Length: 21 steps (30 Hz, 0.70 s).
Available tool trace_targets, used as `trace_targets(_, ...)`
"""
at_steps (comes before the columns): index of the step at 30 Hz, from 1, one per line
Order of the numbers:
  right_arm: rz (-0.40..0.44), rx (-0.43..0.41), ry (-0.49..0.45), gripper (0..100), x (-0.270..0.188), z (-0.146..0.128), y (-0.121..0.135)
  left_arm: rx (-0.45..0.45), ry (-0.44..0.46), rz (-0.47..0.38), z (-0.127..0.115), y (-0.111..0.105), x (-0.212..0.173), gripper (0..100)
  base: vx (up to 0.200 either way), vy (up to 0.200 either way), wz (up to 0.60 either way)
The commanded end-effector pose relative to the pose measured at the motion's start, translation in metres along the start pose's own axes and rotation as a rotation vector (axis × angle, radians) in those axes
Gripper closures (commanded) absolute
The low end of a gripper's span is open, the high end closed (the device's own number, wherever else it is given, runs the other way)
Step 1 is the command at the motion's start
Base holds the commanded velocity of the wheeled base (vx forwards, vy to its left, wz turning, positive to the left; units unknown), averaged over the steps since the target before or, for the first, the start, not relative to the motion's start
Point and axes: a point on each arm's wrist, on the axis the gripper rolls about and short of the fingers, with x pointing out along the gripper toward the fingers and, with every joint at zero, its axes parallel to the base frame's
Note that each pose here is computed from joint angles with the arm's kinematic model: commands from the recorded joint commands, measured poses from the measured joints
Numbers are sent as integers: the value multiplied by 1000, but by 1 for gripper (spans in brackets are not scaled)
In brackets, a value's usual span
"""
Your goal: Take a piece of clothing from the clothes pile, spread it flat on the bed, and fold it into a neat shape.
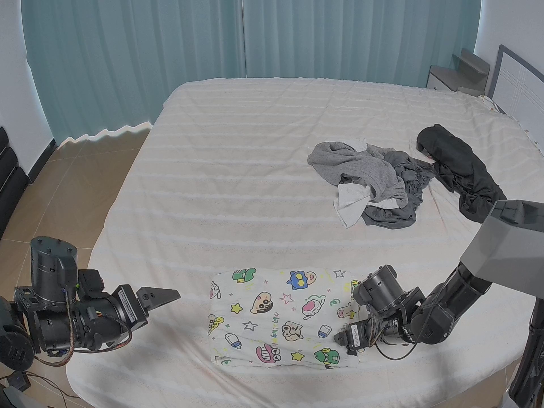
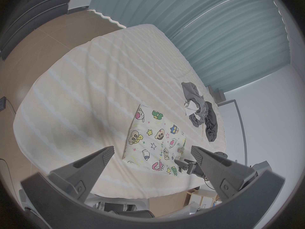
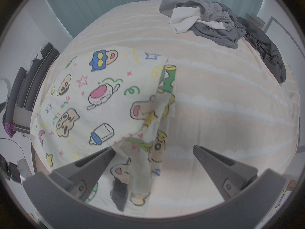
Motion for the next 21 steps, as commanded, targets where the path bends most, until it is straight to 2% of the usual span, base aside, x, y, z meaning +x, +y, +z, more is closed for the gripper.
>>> trace_targets(1, -9, -3, 11, 0, -9, -8, -7, -2, 12, 14, -1, 1, 4, 0, 0, 0, 0)
trace_targets(14, -57, 24, 16, 0, -35, -25, -29, 14, 64, 52, -5, 7, 15, 0, 0, 0, 0)
trace_targets(18, -21, 64, -48, 0, -57, -21, -33, 133, 123, 136, -2, 17, 41, 0, 0, 0, 0)
trace_targets(21, 41, 123, -93, 0, -64, -12, -32, 160, 152, 143, 8, 16, 63, 0, 0, 0, 0)
